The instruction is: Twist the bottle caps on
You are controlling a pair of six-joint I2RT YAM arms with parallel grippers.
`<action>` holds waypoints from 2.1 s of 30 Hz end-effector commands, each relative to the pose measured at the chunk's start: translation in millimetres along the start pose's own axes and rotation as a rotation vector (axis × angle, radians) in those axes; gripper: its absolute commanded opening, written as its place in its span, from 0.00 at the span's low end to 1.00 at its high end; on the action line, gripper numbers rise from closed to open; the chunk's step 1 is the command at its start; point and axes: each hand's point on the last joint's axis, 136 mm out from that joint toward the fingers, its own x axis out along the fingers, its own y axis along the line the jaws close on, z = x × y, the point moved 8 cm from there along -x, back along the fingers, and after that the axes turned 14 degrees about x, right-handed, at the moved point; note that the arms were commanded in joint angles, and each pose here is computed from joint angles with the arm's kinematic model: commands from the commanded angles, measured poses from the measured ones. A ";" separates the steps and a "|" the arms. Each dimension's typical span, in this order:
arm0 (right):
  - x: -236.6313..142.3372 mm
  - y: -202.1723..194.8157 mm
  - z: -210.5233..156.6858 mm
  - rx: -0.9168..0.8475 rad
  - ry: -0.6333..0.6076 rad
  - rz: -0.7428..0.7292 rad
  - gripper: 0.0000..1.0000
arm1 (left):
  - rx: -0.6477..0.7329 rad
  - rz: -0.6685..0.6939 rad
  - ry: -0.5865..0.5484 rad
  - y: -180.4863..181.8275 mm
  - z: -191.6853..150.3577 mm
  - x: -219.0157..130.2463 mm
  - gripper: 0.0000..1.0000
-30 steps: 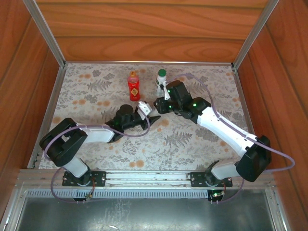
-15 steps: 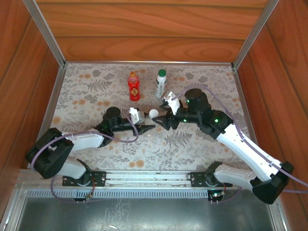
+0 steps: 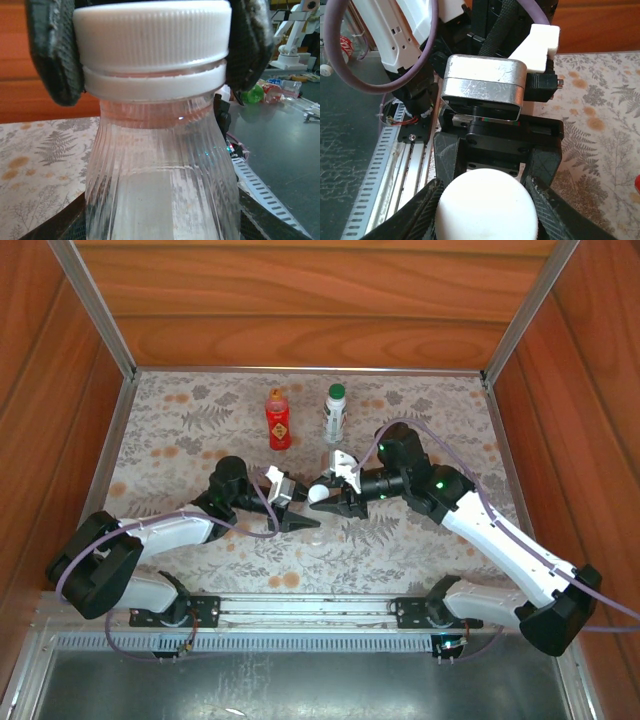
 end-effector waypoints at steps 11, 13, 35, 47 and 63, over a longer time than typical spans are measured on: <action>13.1 -61.1 -6.8 0.411 -0.088 -0.514 0.17 | 0.081 0.588 0.196 63.1 -15.0 -5.0 0.46; 17.7 -71.7 -13.3 0.498 -0.124 -0.688 0.17 | 0.078 0.730 0.254 77.9 -21.2 -6.5 0.46; -12.6 16.7 6.2 0.042 -0.153 -0.080 0.75 | 0.076 0.140 0.047 5.4 -5.5 -8.4 0.46; 0.0 14.5 6.9 0.034 -0.087 0.026 0.61 | 0.048 -0.030 -0.024 4.1 10.3 -2.1 0.46; -1.0 11.9 12.7 0.062 -0.105 -0.001 0.56 | 0.014 -0.035 -0.007 5.2 -0.5 0.4 0.46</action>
